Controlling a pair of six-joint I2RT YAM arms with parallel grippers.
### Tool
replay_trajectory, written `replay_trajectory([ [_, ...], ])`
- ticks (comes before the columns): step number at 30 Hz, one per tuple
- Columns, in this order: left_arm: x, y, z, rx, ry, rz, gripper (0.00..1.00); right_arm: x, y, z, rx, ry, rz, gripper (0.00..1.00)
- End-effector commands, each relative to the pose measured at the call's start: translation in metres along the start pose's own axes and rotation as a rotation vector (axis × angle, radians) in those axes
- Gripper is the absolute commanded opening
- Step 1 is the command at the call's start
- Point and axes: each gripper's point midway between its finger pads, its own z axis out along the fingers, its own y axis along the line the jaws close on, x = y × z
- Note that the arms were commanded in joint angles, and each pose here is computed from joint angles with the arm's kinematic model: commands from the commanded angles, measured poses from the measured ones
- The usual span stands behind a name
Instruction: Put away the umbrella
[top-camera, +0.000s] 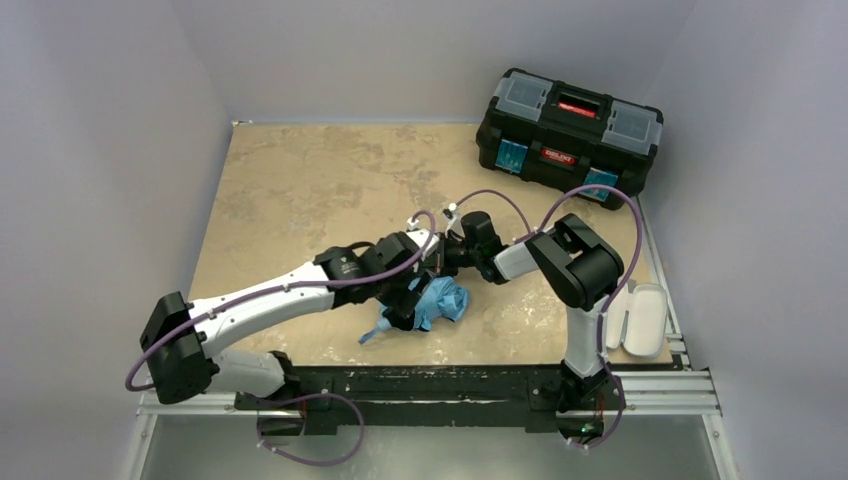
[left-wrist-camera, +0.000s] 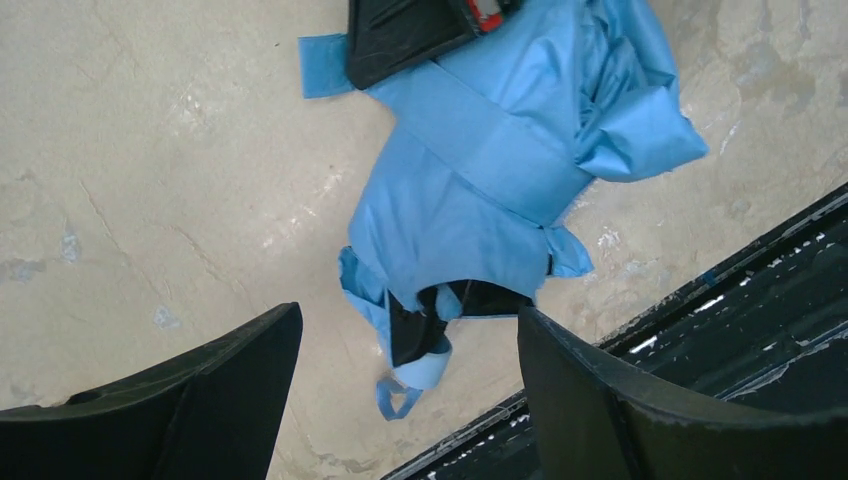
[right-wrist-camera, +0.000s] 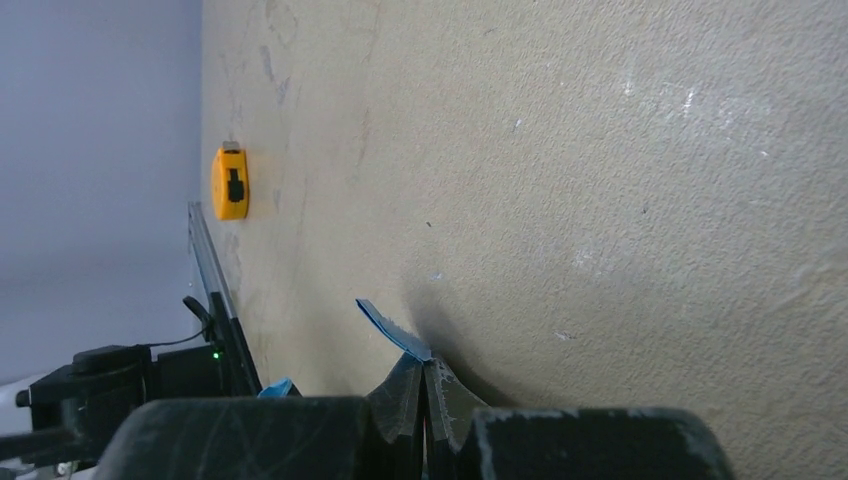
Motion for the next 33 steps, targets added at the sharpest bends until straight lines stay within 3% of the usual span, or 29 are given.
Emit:
replay_trajectory([
  [1, -0.013, 0.003, 0.013, 0.165, -0.044, -0.041, 0.77, 0.01, -0.024, -0.003, 0.106, 0.007, -0.015, 0.0],
  [6, -0.009, 0.011, 0.046, 0.199, -0.003, -0.086, 0.76, 0.008, -0.02, -0.003, 0.096, 0.008, -0.023, 0.0],
  [14, 0.039, -0.02, 0.1, 0.314, 0.128, -0.175, 0.72, 0.007, -0.015, -0.003, 0.082, 0.023, -0.029, 0.0],
  [25, 0.09, -0.053, 0.114, 0.346, 0.187, -0.188, 0.71, -0.006, -0.009, 0.003, 0.08, 0.015, -0.044, 0.0],
  [33, 0.105, -0.07, 0.115, 0.297, 0.208, -0.171, 0.6, -0.015, -0.005, 0.006, 0.083, 0.014, -0.058, 0.0],
])
